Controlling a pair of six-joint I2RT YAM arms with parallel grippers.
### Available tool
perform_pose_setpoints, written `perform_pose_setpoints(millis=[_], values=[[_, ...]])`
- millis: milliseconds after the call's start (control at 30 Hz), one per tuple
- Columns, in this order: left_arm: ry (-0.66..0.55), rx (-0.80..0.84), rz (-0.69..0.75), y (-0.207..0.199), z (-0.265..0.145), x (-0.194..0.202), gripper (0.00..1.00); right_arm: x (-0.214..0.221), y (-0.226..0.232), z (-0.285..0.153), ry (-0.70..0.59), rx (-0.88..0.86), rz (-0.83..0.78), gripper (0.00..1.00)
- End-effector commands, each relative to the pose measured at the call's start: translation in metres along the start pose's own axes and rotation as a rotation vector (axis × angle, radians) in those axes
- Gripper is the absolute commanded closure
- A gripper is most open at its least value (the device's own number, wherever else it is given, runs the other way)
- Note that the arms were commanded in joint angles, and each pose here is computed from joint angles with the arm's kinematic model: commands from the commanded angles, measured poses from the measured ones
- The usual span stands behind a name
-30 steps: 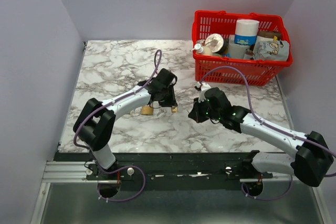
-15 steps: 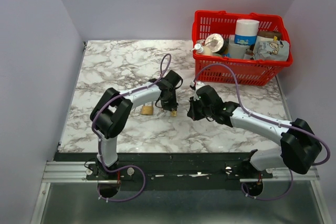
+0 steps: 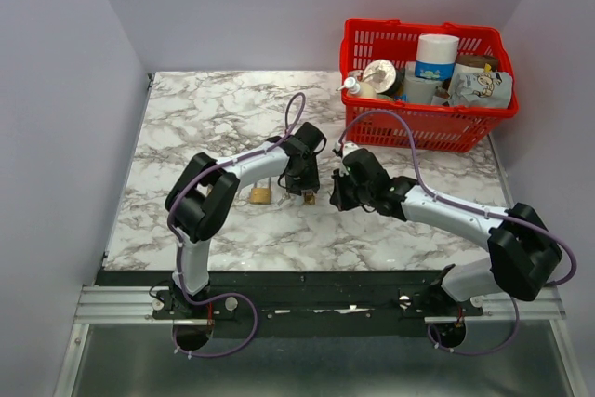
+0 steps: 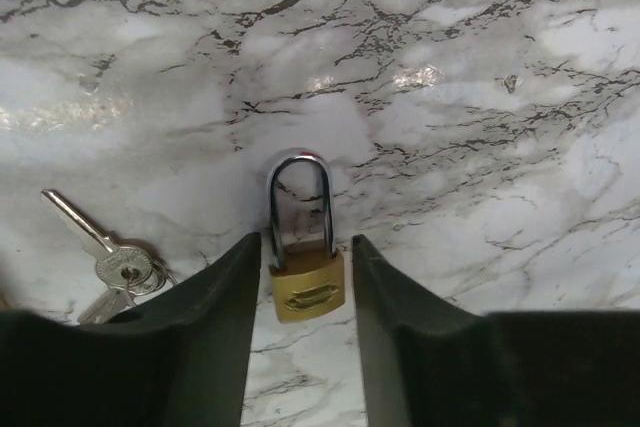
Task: Lock with the key
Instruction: Place the lock at the center of the board, then place the key at the center of the board.
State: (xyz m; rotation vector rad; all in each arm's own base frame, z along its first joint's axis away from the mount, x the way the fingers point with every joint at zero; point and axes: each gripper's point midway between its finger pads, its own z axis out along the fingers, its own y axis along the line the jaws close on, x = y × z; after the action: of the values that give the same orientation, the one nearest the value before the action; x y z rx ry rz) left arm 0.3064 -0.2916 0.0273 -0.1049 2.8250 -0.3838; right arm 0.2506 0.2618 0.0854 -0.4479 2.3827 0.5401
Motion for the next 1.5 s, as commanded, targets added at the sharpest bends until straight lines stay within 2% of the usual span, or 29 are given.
perform_pose_setpoints(millis=[0,100,233,467,600,667,700,800,833,867,933,1000,1167,1467], values=[[0.007,-0.055,0.004,0.011,0.005,0.003,0.35,-0.019,-0.001,0.003,-0.044,0.027,0.004,0.99],[0.003,-0.044,0.005,0.008,0.004,0.000,0.26,-0.022,-0.002,0.002,-0.048,0.033,0.003,0.99],[-0.035,0.007,0.014,-0.005,-0.012,-0.012,0.23,-0.020,0.001,0.001,-0.037,0.023,0.009,0.99],[-0.182,0.133,-0.011,-0.021,-0.089,-0.048,0.19,-0.013,0.005,0.001,-0.013,-0.003,0.083,0.99],[-0.240,0.201,0.004,-0.006,-0.120,-0.053,0.01,-0.008,0.005,0.011,0.016,0.014,0.160,0.99],[-0.263,0.274,0.027,0.001,-0.138,-0.055,0.01,-0.008,0.004,0.017,0.022,0.039,0.203,0.99],[-0.306,0.298,0.004,0.010,-0.146,-0.072,0.01,-0.001,0.000,0.025,0.046,0.055,0.215,0.99],[-0.368,0.449,0.043,0.008,-0.184,-0.087,0.01,0.005,0.001,0.034,0.062,0.059,0.264,0.99],[-0.398,0.478,0.024,0.020,-0.194,-0.097,0.01,0.007,0.000,0.038,0.062,0.060,0.275,0.99],[-0.416,0.562,0.045,0.016,-0.214,-0.097,0.01,0.007,-0.001,0.040,0.058,0.068,0.276,0.99],[-0.479,0.614,0.022,0.026,-0.231,-0.106,0.01,0.008,-0.003,0.043,0.056,0.073,0.278,0.99],[-0.546,0.696,0.072,0.022,-0.259,-0.104,0.01,0.009,-0.003,0.045,0.054,0.071,0.278,0.99],[-0.654,0.745,0.073,0.039,-0.284,-0.100,0.01,0.012,-0.010,0.056,0.033,0.094,0.288,0.99],[-0.700,0.761,-0.070,0.067,-0.299,-0.101,0.01,0.009,-0.018,0.071,0.030,0.111,0.294,0.99]])
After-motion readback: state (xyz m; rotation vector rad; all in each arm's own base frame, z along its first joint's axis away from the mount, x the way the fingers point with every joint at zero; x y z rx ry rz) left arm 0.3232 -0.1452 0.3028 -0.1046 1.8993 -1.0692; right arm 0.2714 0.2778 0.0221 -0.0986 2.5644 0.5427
